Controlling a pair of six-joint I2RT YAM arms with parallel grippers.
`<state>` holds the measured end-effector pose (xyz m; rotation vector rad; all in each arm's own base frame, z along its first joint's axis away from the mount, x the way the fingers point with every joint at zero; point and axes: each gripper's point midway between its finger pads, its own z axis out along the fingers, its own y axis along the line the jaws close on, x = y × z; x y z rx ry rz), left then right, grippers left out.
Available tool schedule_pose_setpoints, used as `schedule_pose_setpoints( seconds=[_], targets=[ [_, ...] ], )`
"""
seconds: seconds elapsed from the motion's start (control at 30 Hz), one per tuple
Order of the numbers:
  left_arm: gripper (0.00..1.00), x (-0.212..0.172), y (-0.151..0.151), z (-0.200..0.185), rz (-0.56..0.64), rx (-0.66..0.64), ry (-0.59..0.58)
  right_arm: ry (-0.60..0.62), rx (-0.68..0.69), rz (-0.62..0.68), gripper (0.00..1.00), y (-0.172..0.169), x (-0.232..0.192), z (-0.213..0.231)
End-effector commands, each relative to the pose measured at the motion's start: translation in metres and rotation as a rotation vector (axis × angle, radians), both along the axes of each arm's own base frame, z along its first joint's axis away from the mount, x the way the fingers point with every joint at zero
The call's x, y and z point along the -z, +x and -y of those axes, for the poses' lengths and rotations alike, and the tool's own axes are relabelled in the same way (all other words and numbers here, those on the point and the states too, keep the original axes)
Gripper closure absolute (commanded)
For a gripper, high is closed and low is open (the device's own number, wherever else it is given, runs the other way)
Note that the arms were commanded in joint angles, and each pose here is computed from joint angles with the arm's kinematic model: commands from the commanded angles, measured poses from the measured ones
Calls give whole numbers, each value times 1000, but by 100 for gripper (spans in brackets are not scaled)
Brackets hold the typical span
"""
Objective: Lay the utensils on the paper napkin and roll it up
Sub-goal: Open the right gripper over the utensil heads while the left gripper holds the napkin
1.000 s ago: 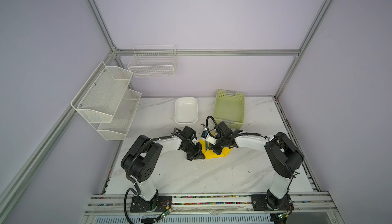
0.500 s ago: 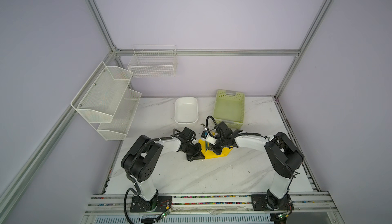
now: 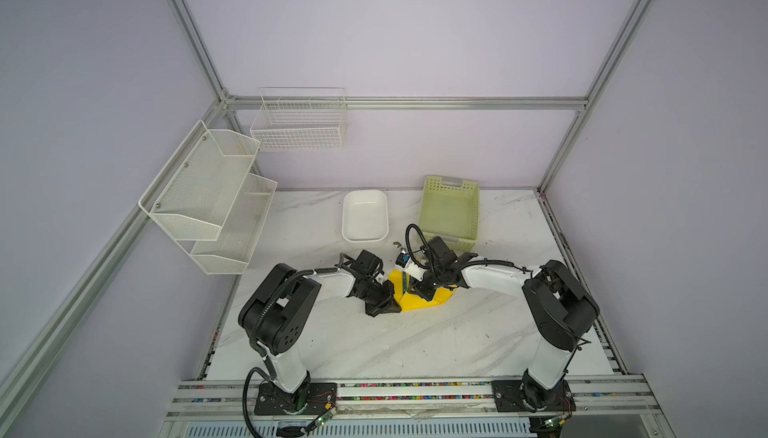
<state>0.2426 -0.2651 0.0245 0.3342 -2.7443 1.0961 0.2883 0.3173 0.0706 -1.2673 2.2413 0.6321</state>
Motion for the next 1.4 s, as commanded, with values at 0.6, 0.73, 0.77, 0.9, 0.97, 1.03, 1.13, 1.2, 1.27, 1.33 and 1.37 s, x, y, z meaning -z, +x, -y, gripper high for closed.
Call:
schedule_pose_setpoints(
  seconds=[0.6,0.73,0.77,0.9,0.97,1.03,1.13,1.2,1.27,1.33,1.37],
  targets=[
    [93,15,-15,-11,-32,4,41,442,757,-618,95,-39,-25,24],
    [93,16,-15,-11,-34,7,41,335,901,-579,95,-29,-6,45],
    [93,16,-15,-11,-33,9,42,316,916,-557,93,-23,-5,48],
    [93,17,-15,-11,-36,9,43,281,981,-504,83,1,-3,53],
    [93,17,-15,-10,-33,10,42,234,1046,-469,81,13,3,61],
    [93,17,-15,-11,-37,10,43,163,1100,-417,78,23,7,70],
    [93,16,-16,-11,-36,10,44,74,1142,-357,75,37,12,77],
    [93,17,-15,-11,-35,10,45,50,1147,-339,74,45,14,76],
    [93,18,-16,-11,-39,11,45,21,1151,-331,74,49,16,75],
    [93,18,-16,-11,-40,10,46,3,1139,-326,74,52,18,71],
    [93,18,-16,-11,-39,11,47,1,1134,-322,74,53,19,69]
  ],
)
